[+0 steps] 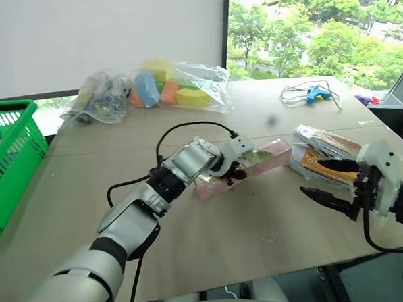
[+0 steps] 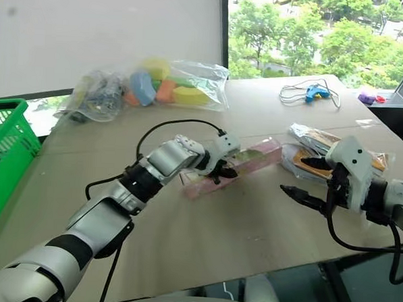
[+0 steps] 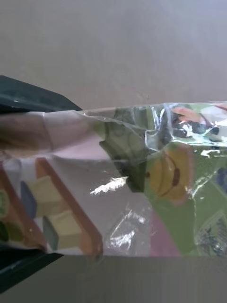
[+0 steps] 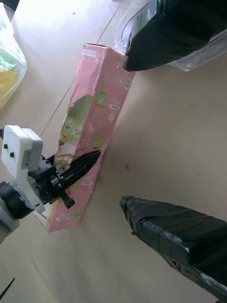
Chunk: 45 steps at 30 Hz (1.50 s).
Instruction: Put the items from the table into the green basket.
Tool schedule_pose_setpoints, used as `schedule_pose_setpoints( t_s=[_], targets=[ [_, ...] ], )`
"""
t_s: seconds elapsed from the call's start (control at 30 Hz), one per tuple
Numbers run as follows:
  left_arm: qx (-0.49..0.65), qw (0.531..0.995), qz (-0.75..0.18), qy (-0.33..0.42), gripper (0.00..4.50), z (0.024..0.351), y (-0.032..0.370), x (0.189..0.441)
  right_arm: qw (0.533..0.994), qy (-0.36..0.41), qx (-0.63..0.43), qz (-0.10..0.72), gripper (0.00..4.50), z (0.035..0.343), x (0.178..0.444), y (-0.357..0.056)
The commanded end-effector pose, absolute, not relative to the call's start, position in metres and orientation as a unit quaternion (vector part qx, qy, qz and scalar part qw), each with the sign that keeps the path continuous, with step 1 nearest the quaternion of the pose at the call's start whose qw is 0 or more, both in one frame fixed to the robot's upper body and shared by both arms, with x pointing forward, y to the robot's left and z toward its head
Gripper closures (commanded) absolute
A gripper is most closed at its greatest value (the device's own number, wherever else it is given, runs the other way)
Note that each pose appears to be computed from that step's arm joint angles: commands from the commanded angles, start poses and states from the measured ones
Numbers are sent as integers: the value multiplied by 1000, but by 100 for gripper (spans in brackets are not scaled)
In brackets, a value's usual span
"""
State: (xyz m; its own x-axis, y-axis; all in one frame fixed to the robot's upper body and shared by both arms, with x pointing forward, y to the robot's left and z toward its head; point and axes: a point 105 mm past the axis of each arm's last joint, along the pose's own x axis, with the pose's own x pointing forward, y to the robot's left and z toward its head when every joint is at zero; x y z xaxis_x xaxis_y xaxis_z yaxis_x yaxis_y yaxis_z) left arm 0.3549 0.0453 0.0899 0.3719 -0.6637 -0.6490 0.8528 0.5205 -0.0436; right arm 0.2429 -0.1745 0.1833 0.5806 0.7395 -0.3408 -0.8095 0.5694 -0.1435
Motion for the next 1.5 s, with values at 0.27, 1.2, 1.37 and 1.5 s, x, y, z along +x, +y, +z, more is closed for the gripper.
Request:
schedule_pose_setpoints(
  t_s=[0.27,1.2,1.37,1.5],
  targets=[
    [71,988,-138,2,292,275,246,372,837,20,-110,535,0,191,287,-115],
    [199,954,219,41,292,284,512,259,730,-104,-69,672,0,255,280,-51],
    [223,944,241,23,157,293,514,266,736,-103,-69,665,0,254,281,-52],
    [230,932,276,-40,62,317,513,267,741,-102,-66,661,0,253,284,-56]
  ],
)
